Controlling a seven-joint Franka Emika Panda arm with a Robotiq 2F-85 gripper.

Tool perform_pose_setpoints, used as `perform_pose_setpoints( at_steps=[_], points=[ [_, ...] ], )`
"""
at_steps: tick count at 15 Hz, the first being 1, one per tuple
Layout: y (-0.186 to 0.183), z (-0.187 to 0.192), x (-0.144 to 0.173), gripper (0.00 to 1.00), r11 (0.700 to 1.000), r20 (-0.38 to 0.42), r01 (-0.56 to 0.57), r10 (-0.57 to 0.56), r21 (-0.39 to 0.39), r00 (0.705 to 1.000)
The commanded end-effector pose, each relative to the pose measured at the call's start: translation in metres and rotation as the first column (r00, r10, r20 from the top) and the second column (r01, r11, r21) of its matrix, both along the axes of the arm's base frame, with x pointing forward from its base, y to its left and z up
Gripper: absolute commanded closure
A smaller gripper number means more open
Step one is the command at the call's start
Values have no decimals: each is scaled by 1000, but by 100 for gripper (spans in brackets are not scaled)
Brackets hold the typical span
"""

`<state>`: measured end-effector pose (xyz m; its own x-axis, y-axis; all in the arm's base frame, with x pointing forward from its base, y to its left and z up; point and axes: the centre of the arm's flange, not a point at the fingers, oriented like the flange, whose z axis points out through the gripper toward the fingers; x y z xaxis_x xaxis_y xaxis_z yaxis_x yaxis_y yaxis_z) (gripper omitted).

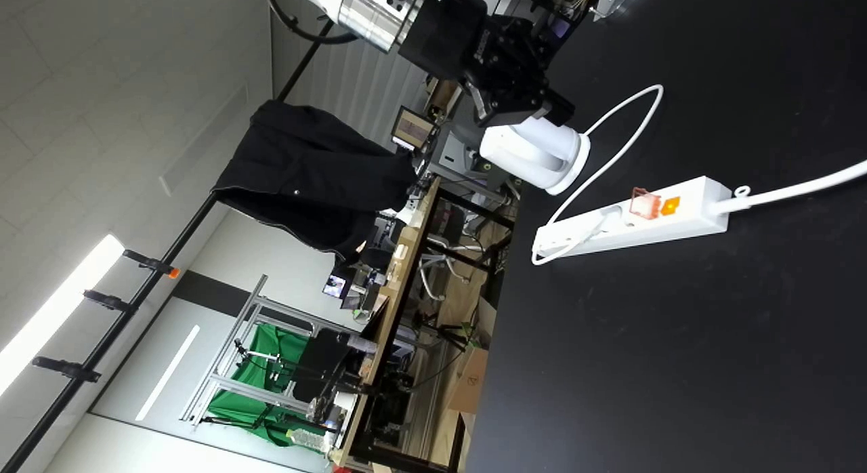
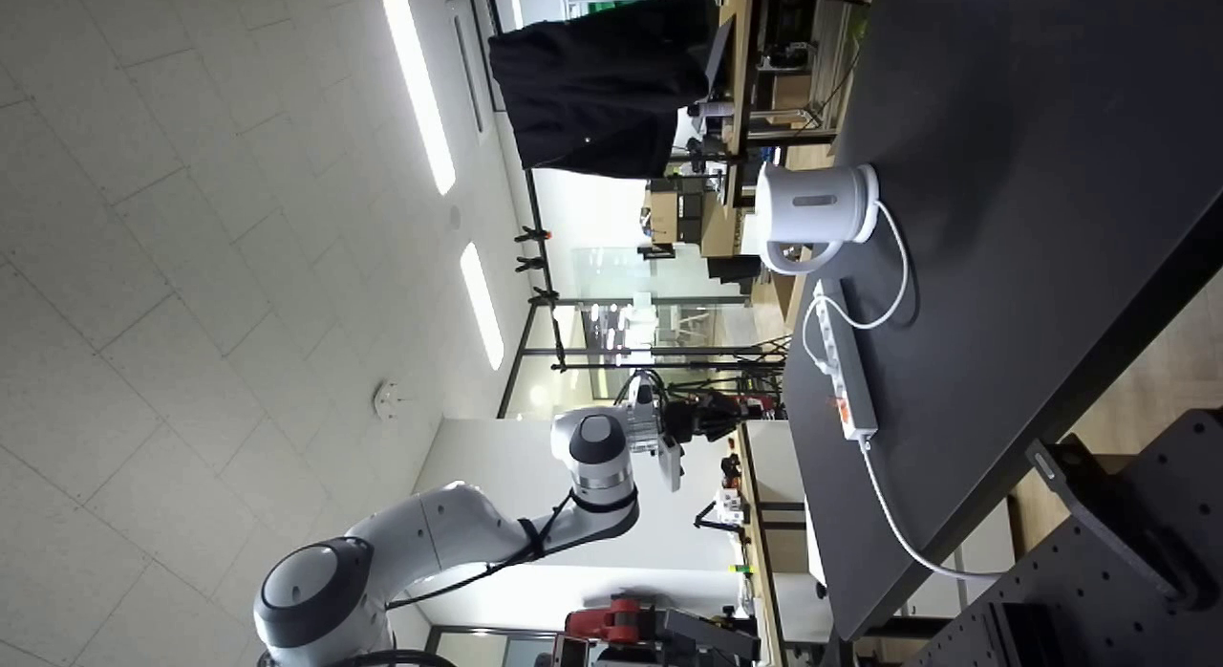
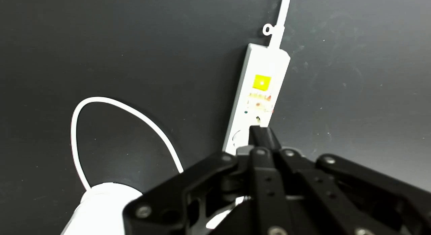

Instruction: Press the power button on the extension cord.

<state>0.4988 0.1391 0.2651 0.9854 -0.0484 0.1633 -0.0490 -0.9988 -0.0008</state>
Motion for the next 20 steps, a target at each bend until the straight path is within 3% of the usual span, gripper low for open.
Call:
perform_pose_setpoints(
  at_steps=[1, 7, 14, 20],
  points=[
    [6, -23, 18, 100, 1000, -20, 6, -6, 13, 1000],
    [12, -64, 25, 100, 997, -59, 40, -36, 64, 998],
    [-19, -99, 26, 100, 961, -40, 89, -81, 264, 996],
    [-38, -118, 28, 100, 940, -74, 114, -95, 323, 993]
  ],
)
